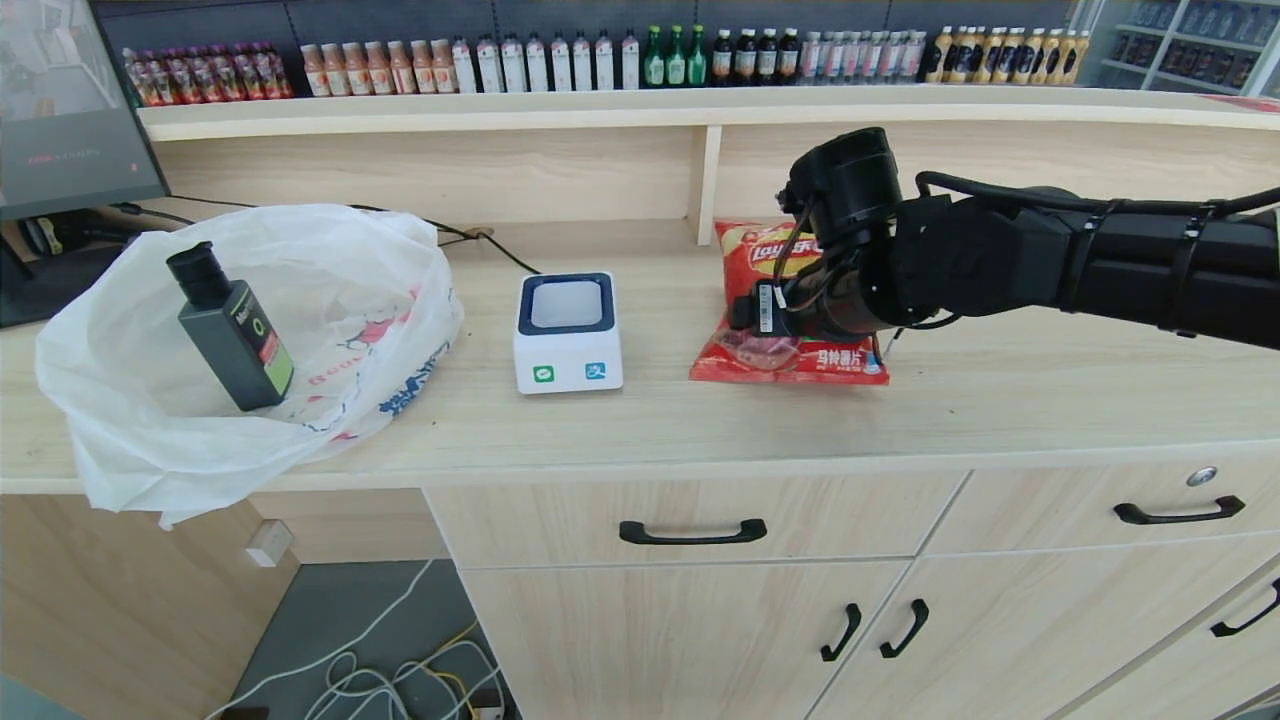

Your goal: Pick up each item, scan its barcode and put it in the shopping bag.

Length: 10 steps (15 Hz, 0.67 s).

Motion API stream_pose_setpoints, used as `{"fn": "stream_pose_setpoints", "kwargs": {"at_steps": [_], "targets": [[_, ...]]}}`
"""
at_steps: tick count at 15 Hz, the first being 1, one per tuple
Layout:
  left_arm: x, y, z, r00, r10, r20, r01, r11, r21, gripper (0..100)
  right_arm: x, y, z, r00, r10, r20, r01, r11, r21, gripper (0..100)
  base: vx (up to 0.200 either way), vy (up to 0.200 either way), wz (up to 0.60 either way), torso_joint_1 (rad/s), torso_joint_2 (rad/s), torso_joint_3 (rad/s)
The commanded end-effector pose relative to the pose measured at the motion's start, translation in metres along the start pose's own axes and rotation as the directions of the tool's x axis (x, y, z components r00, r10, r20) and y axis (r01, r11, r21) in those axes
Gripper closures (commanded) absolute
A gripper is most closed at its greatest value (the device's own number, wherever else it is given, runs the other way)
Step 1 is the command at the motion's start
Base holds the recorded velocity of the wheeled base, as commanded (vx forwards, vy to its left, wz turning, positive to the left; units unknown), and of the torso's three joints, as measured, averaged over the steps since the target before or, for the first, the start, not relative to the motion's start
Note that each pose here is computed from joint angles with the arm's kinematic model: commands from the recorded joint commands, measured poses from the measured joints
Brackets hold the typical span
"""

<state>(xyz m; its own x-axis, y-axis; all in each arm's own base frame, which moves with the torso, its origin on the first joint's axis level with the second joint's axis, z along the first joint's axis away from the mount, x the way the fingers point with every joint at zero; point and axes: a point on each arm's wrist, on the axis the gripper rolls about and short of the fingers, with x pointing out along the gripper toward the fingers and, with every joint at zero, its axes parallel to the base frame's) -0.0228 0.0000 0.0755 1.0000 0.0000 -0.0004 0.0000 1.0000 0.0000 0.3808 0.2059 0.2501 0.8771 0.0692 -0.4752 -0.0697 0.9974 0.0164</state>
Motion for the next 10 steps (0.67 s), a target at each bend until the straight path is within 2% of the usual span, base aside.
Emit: {"fn": "stream_pose_setpoints", "kwargs": {"at_steps": [1, 4, 5, 10], "targets": [[0.000, 0.000, 0.000, 1.000, 0.002, 0.000, -0.002, 1.000, 0.000, 0, -0.005, 0.003, 0.003, 1.000, 0.010, 0.023, -0.010, 1.000, 0.009, 0, 0.000, 0.000, 0.00, 0.000, 0.00, 0.000], [0.000, 0.000, 0.000, 1.000, 0.000, 0.000, 0.000, 1.000, 0.000, 0, -0.013, 0.004, 0.010, 0.998, 0.022, 0.063, -0.023, 1.000, 0.020, 0, 0.000, 0.000, 0.00, 0.000, 0.00, 0.000], [0.000, 0.000, 0.000, 1.000, 0.002, 0.000, -0.002, 1.000, 0.000, 0, -0.017, 0.003, 0.013, 0.997, 0.024, 0.073, -0.026, 0.999, 0.024, 100, 0.000, 0.000, 0.00, 0.000, 0.00, 0.000], [0.000, 0.000, 0.000, 1.000, 0.000, 0.000, 0.000, 1.000, 0.000, 0, -0.018, 0.002, 0.013, 0.997, 0.031, 0.072, -0.033, 0.999, 0.026, 100, 0.000, 0.000, 0.00, 0.000, 0.00, 0.000]]}}
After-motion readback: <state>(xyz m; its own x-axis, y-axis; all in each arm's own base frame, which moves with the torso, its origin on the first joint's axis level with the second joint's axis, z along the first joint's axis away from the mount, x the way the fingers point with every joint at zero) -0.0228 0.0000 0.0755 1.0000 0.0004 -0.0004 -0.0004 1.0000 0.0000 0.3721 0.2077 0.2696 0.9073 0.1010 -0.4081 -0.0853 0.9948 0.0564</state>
